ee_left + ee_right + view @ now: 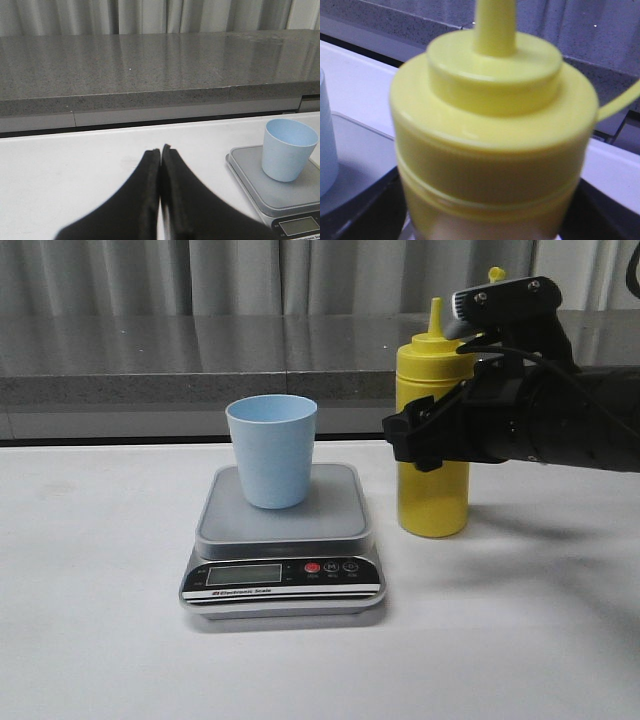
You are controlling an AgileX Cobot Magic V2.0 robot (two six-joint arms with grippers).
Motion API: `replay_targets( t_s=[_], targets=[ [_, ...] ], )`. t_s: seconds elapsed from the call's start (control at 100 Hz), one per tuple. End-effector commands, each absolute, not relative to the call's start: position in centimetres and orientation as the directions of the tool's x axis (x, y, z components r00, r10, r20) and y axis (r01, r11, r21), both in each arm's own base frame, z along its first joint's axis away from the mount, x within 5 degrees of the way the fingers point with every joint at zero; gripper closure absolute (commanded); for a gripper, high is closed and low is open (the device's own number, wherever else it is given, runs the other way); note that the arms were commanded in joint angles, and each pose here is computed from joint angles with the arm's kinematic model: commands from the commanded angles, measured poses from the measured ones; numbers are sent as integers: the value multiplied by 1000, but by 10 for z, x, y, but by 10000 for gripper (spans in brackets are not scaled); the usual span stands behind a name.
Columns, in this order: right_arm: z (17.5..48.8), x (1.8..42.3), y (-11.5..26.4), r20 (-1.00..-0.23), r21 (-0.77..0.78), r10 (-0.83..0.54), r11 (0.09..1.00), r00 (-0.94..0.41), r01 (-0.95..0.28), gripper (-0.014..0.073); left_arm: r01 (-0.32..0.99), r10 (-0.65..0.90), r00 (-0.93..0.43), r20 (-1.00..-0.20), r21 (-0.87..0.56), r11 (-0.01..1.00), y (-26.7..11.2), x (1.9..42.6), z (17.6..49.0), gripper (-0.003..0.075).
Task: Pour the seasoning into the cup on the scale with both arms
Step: 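Open the right gripper and withdraw it from the bottle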
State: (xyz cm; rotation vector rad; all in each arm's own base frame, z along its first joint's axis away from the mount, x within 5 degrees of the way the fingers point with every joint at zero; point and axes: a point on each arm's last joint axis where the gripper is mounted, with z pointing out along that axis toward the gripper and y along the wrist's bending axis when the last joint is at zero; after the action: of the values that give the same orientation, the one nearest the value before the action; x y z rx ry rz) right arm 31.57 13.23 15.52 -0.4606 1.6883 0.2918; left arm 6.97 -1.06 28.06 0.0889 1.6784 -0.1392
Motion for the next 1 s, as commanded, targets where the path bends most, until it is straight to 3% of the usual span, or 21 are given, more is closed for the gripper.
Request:
replay_targets(
  t_s=[0.0,0.59,0.99],
  targets=[
    [177,318,134,-996,-75,-89,884,-9,-461,-40,137,-40,-20,-999,-42,990,-10,70,296,740],
    [189,314,129,-998,-56,-57,902,12,-427,-54,137,-40,-20,-999,-42,990,-10,70,296,740],
    [181,293,116,-999,-31,-43,919,-22,-392,-54,137,-40,-20,-999,-42,990,-10,70,296,740]
  ],
)
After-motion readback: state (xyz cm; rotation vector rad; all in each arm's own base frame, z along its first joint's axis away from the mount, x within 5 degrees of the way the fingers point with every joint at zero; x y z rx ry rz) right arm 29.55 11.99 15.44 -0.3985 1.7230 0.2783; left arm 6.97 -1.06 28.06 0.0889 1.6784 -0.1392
